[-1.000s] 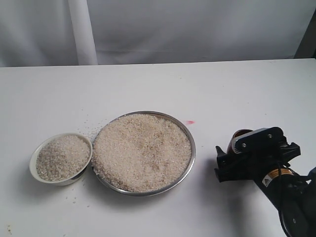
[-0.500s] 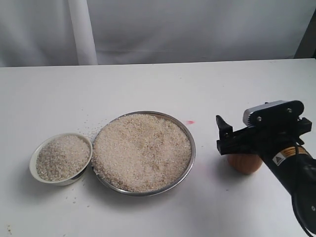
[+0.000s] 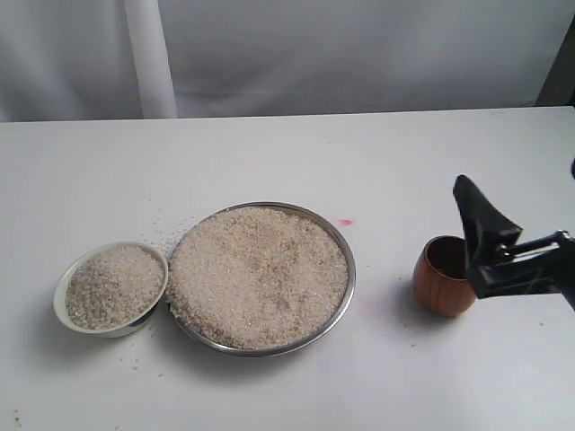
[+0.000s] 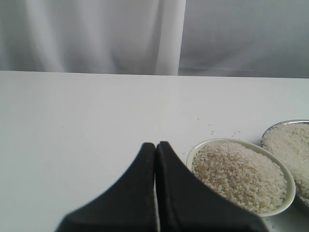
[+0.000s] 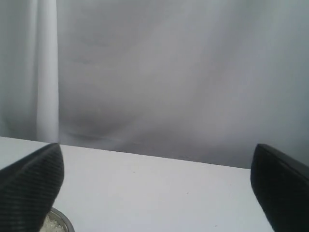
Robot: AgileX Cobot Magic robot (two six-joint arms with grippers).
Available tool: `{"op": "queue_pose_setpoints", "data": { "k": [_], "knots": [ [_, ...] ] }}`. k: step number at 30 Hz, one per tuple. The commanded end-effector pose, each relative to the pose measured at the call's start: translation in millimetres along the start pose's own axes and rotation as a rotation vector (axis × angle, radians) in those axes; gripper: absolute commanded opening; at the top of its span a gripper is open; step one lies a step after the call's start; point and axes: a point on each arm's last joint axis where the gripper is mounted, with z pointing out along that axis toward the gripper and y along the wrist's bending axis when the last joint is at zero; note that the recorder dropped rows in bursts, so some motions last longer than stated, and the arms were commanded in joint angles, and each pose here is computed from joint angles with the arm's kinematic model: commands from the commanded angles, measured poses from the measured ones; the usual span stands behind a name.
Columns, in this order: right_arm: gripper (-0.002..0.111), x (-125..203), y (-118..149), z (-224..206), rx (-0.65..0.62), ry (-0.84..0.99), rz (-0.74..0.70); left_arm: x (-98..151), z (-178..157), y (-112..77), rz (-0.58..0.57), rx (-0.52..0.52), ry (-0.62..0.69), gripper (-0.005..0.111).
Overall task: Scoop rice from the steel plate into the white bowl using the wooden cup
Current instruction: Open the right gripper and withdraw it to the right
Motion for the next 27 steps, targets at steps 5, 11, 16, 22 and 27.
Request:
{"op": "queue_pose_setpoints", "data": {
  "k": [5,11,16,22,27],
  "knots": [
    [0.078,0.2,-8.8,-14.7,0.028,-0.016,0.039,-2.5,-0.5,-0.6,-0.007,0.008,-0.012,0.000],
    [0.035,-0.2,-8.1,-14.7,0.019,-0.019,0.035,-2.5,-0.5,-0.6,-0.007,0.008,-0.012,0.000],
    [0.000,-1.1,-5.9,-14.7,-0.004,-0.029,0.025,-2.5,-0.5,-0.6,-0.007,0.008,-0.012,0.000],
    [0.000,-1.1,-5.9,-14.7,-0.004,-0.029,0.025,-2.5,-0.5,-0.6,-0.007,0.008,-0.012,0.000],
    [0.000,-1.1,-5.9,-14.7,-0.004,-0.029,0.025,-2.5,-0.5,-0.6,-0.007,0.008,-0.012,0.000]
  ]
}}
